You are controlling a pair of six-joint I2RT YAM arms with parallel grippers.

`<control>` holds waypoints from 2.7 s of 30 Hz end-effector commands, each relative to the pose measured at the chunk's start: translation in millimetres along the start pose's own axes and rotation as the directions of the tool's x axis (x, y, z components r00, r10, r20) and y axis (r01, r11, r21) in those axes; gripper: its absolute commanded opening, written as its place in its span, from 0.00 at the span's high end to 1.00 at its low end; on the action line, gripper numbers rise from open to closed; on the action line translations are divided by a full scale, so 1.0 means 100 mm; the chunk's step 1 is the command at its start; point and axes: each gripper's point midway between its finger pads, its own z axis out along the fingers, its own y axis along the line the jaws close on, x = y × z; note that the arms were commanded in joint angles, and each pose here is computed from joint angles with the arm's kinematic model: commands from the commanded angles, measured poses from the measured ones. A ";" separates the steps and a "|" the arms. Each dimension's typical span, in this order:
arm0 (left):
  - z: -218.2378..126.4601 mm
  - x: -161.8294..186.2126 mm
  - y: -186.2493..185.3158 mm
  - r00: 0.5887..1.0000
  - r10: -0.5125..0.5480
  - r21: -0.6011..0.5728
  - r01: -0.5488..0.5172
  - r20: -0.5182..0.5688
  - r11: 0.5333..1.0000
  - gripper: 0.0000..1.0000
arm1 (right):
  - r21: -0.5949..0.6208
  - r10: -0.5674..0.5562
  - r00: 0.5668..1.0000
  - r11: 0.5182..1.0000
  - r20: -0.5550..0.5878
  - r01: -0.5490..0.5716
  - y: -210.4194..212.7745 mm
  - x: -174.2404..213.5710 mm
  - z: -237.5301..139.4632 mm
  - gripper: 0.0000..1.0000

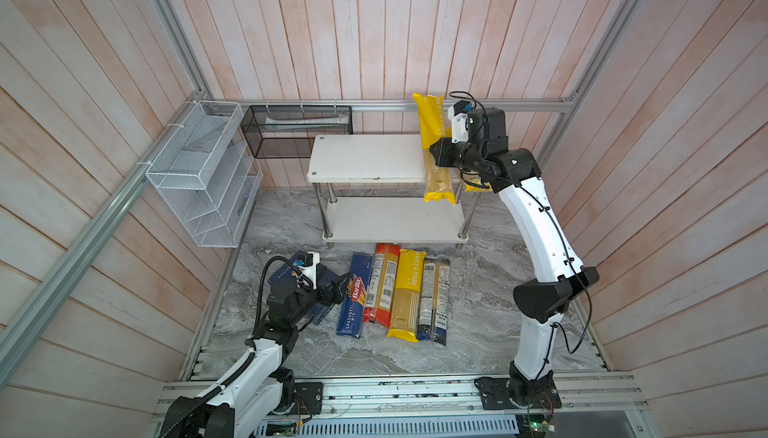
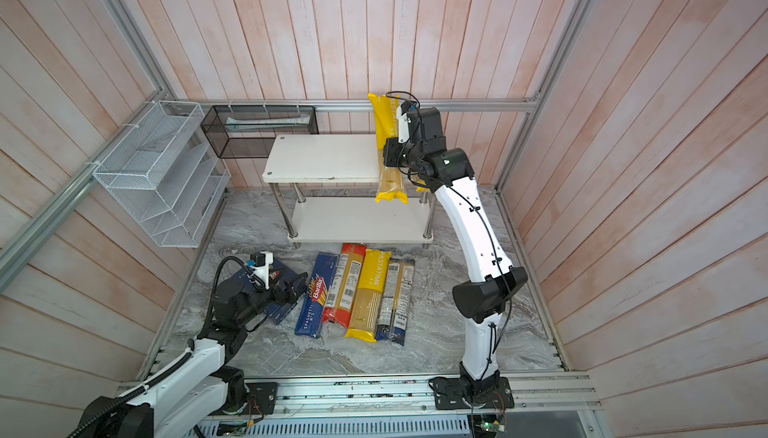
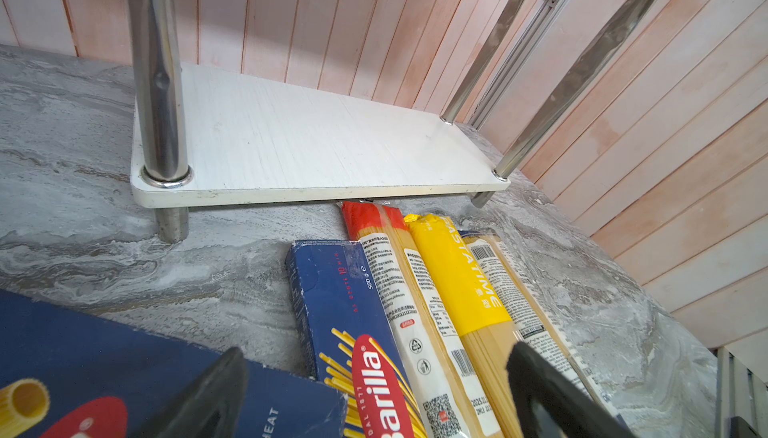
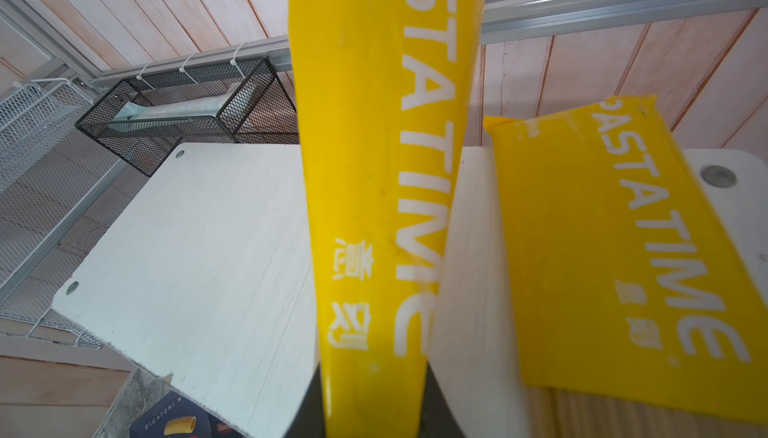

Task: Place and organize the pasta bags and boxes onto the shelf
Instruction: 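Lower the yellow bag onto the top shelf beside the first bag and release, then withdraw the right gripper from the shelf and move down toward the table packs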

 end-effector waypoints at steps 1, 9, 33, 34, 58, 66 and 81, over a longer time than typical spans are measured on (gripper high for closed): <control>-0.02 0.02 0.01 1.000 0.023 -0.009 -0.023 0.008 1.000 0.00 | -0.010 0.009 0.992 1.000 0.130 -0.007 0.01 -0.34 0.01 0.88; -0.02 0.02 0.01 1.000 0.022 -0.008 -0.022 0.008 1.000 0.00 | -0.011 0.040 0.993 0.999 0.110 -0.039 -0.05 -0.25 0.15 0.66; -0.03 0.01 0.01 1.000 0.026 -0.015 -0.025 0.013 1.000 0.00 | -0.211 -0.013 0.992 0.977 0.127 0.040 0.48 0.17 -1.03 0.61; -0.03 0.00 0.01 1.000 0.026 -0.016 -0.026 0.014 1.000 0.00 | -0.222 -0.013 0.993 0.974 0.121 0.040 0.50 0.26 -1.10 0.61; -0.03 0.00 0.00 0.999 0.029 -0.012 -0.029 0.013 1.000 0.00 | -0.289 0.007 1.000 0.957 -0.004 -0.007 0.46 1.07 -1.12 0.57; -0.04 0.00 0.00 0.999 0.029 -0.012 -0.028 0.017 1.000 0.00 | -0.301 0.000 1.000 0.954 -0.011 -0.004 0.49 1.06 -0.98 0.57; -0.04 0.00 0.00 0.999 0.029 -0.011 -0.028 0.018 1.000 0.00 | -0.327 -0.018 0.999 0.945 -0.031 0.007 0.62 1.02 -0.77 0.57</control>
